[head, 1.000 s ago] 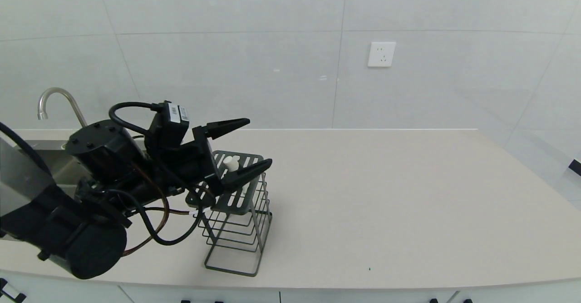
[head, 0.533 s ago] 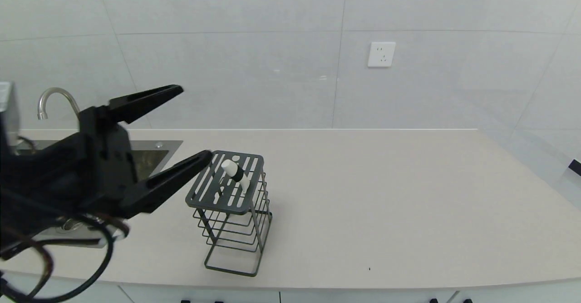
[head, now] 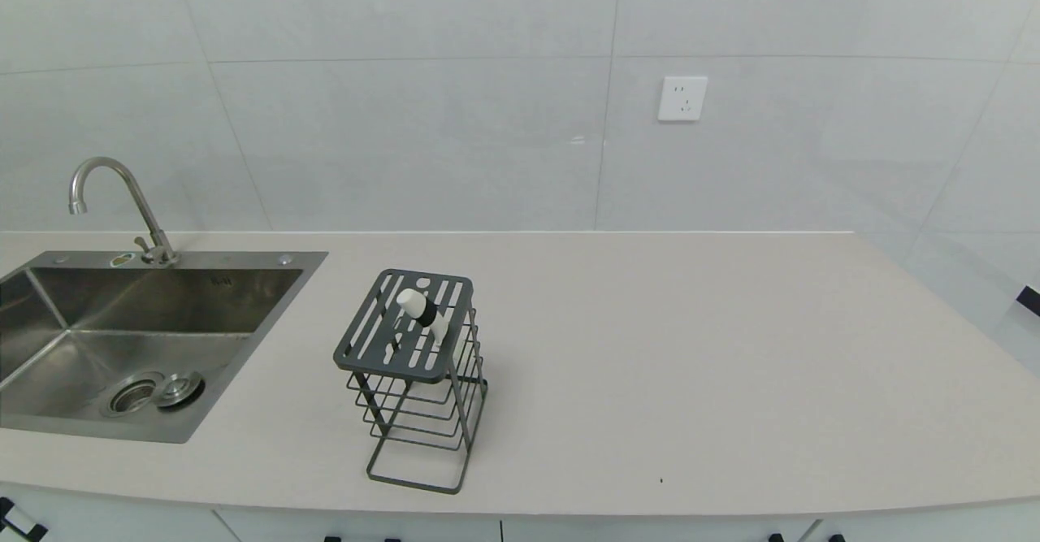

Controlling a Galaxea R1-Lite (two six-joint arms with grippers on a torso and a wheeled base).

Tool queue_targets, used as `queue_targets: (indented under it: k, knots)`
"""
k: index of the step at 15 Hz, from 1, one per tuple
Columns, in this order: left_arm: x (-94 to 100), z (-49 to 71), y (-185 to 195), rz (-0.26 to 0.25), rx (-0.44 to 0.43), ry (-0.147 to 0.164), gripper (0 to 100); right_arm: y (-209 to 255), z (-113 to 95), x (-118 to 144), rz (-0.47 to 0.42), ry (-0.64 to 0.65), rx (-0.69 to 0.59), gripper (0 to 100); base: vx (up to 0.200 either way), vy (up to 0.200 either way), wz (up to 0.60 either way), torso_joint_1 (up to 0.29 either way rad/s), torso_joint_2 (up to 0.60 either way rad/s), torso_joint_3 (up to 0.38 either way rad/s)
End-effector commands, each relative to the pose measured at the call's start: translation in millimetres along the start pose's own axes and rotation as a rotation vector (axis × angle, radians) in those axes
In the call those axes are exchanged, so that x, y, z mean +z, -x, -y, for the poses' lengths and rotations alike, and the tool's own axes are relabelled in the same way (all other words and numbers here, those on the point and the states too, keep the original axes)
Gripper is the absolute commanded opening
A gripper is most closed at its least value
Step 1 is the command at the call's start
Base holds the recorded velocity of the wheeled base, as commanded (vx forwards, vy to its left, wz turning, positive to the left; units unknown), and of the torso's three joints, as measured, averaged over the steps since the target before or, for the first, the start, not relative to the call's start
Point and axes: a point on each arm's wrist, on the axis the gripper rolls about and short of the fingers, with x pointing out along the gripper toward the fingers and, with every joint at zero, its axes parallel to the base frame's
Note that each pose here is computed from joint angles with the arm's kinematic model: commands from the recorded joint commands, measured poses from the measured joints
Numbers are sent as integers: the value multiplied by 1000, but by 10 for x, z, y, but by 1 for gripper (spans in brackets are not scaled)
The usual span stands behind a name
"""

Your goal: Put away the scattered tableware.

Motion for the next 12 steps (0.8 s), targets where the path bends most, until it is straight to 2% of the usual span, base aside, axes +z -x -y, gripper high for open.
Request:
queue_targets:
  k: [1,2,3,4,5,6,7,8,9,10,11,12]
  knots:
    - [-74,448,484,-9,73,-81,100,-1,0,-1,-1,0,0,100,0,0,0,0,0,0]
    - [-225,487,528,-113,87,-5,100,-1,0,-1,-1,0,0,100,0,0,0,0,0,0]
    - [-281,485,529,-160,104,30,100,-1,0,-1,-1,0,0,100,0,0,0,0,0,0]
    - [-410,482,558,-279,215,110,100,-1,0,-1,-1,0,0,100,0,0,0,0,0,0]
    - [-595,511,628,-471,333,173,100,-1,0,-1,-1,0,0,100,0,0,0,0,0,0]
    - [-672,533,669,-558,382,208,100,-1,0,-1,-1,0,0,100,0,0,0,0,0,0]
    - [-678,518,679,-583,455,177,100,-1,0,-2,-3,0,-1,100,0,0,0,0,0,0]
    - [-678,518,679,-583,455,177,100,-1,0,-2,-3,0,-1,100,0,0,0,0,0,0]
    - [-688,504,694,-614,544,165,100,-1,0,-2,-3,2,-1,100,0,0,0,0,0,0]
    - [-713,512,715,-640,572,189,100,-1,0,0,-1,2,-1,100,0,0,0,0,0,0]
    - [-710,512,734,-614,510,203,100,-1,0,0,-1,2,-1,100,0,0,0,0,0,0]
    - [-704,518,740,-601,513,191,100,-1,0,0,-1,2,-1,100,0,0,0,0,0,0]
